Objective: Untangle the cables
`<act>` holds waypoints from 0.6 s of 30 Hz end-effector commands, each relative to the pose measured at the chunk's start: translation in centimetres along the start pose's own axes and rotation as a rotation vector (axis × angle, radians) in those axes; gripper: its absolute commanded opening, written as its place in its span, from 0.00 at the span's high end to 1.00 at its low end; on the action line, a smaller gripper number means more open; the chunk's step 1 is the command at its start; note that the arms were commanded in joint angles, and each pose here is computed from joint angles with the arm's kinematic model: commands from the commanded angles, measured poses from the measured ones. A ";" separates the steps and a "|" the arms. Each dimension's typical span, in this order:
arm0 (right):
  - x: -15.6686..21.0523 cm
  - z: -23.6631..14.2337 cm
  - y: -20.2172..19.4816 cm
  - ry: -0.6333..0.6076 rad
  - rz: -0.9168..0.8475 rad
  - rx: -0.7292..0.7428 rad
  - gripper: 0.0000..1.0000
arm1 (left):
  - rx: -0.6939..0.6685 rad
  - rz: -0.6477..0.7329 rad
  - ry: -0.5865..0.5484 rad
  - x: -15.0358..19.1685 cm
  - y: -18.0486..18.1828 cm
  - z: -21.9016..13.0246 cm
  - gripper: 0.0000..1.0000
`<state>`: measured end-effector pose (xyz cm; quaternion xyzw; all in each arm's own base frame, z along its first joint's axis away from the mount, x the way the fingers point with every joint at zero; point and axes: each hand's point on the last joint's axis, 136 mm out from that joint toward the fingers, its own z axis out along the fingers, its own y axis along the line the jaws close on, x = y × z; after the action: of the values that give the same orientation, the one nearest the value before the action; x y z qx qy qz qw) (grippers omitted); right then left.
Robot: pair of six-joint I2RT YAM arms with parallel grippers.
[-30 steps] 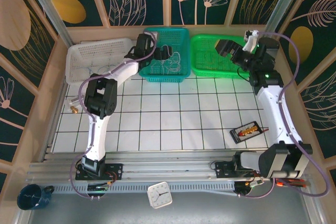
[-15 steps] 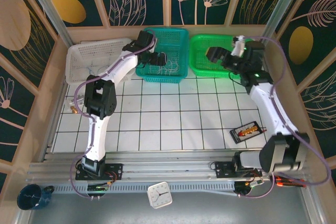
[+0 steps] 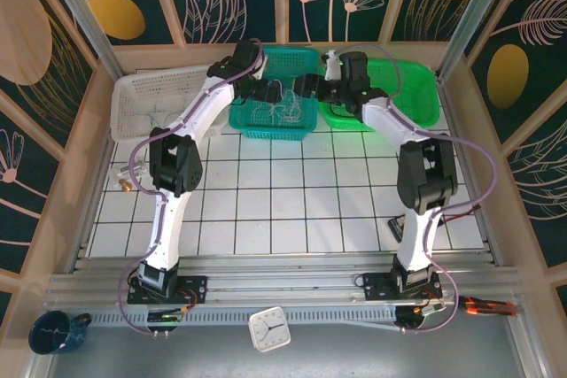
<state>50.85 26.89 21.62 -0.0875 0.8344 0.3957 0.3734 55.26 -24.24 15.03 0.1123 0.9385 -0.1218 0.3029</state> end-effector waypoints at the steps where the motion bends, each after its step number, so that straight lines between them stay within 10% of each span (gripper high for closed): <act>1: -2.1 1.3 2.1 -0.048 -0.033 -0.096 0.25 | 0.003 0.019 0.040 0.9 -0.1 0.2 0.01; 18: -0.8 5.2 2.2 -0.017 -0.001 -0.143 0.27 | 0.034 0.028 0.015 -0.6 -1.0 -0.2 0.01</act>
<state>52.68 30.60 20.25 -0.1023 0.8150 0.4418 0.3607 55.96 -24.10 15.59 0.1144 0.9376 -0.1201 0.3056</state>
